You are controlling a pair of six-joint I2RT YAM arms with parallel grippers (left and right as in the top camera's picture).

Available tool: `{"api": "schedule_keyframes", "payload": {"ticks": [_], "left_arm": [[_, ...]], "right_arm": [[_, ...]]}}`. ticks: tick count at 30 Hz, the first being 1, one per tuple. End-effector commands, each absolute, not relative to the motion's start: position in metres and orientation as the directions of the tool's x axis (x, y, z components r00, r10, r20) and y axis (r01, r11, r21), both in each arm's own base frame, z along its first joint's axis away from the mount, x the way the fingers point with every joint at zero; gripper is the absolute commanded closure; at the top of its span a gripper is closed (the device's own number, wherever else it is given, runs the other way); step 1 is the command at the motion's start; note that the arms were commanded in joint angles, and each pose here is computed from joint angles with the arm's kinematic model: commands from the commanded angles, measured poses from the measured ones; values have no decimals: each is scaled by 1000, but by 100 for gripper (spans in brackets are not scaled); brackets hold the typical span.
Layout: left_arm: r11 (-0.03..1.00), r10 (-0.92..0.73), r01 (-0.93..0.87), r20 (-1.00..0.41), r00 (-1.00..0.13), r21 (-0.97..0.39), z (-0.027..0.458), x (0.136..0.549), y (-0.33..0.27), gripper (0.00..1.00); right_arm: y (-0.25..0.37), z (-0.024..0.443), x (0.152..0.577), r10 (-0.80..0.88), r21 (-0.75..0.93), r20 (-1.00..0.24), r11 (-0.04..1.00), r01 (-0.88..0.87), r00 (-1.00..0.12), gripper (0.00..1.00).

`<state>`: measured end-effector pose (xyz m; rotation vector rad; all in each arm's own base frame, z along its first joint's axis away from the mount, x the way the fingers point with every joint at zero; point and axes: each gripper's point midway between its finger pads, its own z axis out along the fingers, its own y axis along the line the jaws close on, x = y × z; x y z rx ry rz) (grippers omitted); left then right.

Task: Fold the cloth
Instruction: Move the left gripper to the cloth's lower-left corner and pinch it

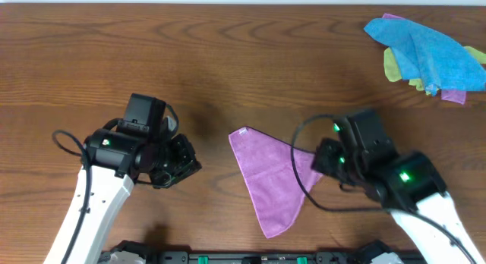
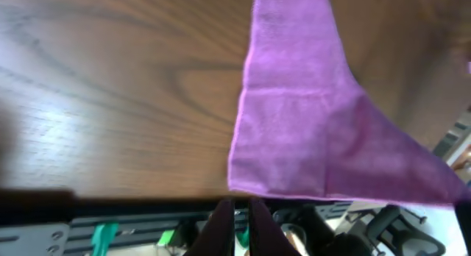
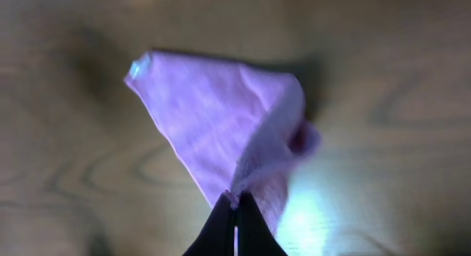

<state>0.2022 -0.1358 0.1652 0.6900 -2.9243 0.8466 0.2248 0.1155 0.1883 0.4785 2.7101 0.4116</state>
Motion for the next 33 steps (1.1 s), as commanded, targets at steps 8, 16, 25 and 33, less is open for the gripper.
{"api": "schedule_keyframes", "payload": {"ticks": [8,16,25,33], "left_arm": [[575,-435,-595,406,-803,-562,112,182,-167,87],[453,-406,-655,514,-756,-605,108,182,-188,64],[436,-407,-683,549,-731,-586,114,179,-218,52],[384,-479,-759,589,-651,-526,115,179,-238,45]], "right_arm": [[136,184,288,375,359,-411,904,231,-831,99],[134,196,313,407,380,-498,896,229,-766,99],[142,201,331,407,408,-537,892,194,-739,99],[143,197,333,403,401,-533,894,198,-744,99]]}}
